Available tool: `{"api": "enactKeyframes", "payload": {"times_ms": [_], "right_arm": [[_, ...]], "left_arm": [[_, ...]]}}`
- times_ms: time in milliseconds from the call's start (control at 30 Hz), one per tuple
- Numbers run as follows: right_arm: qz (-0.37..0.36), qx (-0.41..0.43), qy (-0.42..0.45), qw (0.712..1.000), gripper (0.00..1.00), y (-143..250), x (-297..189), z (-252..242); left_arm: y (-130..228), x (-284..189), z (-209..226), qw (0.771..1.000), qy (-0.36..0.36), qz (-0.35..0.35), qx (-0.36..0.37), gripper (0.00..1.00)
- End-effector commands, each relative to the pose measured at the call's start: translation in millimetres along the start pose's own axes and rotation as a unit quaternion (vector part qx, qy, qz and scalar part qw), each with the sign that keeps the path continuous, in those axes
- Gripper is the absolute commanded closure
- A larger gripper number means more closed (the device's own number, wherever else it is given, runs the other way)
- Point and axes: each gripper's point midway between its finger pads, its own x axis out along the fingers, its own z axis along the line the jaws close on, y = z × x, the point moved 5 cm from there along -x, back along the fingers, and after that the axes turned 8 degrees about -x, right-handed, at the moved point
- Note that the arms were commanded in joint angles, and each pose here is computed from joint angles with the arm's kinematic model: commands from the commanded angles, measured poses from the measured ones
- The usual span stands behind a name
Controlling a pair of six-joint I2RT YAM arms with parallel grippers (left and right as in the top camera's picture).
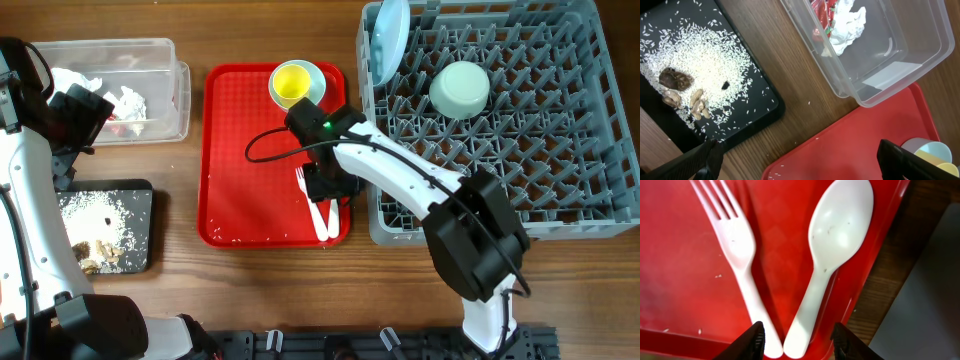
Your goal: Sort waste into correct bins and load items into the dishwasher rack
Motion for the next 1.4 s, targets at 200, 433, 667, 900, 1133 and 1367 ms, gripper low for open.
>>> {"api": "enactKeyframes", "payload": {"times_ms": [200,433,667,900,1133,1367], "right_arm": [[0.022,0.02,0.023,0.999,0.57,9,39,-12],[0.015,0.021,0.026,0.999,0.77,8,43,-14],[-0.01,0.018,0.015,1.0,0.96,-7,27,-7],[-0.078,0.014,-0.003,0.997,0.96,-49,-42,-25],[-0.181,0.065,-0.004,0.981,0.96,-69,-134,-113],[-0.168,0.047,-0.019,0.984,0.96,-56,-143,-167]], "left_arm": [[-3,0,2,1.0,-0.005,-0.006,-0.004,0.0],[-3,0,2,1.0,-0.005,-0.006,-0.004,0.0],[-3,0,2,1.0,-0.005,-0.006,-0.004,0.0],[-3,0,2,1.0,-0.005,-0.006,-0.004,0.0],[-3,0,2,1.0,-0.005,-0.006,-0.004,0.0],[-3,0,2,1.0,-0.005,-0.006,-0.004,0.0]]}}
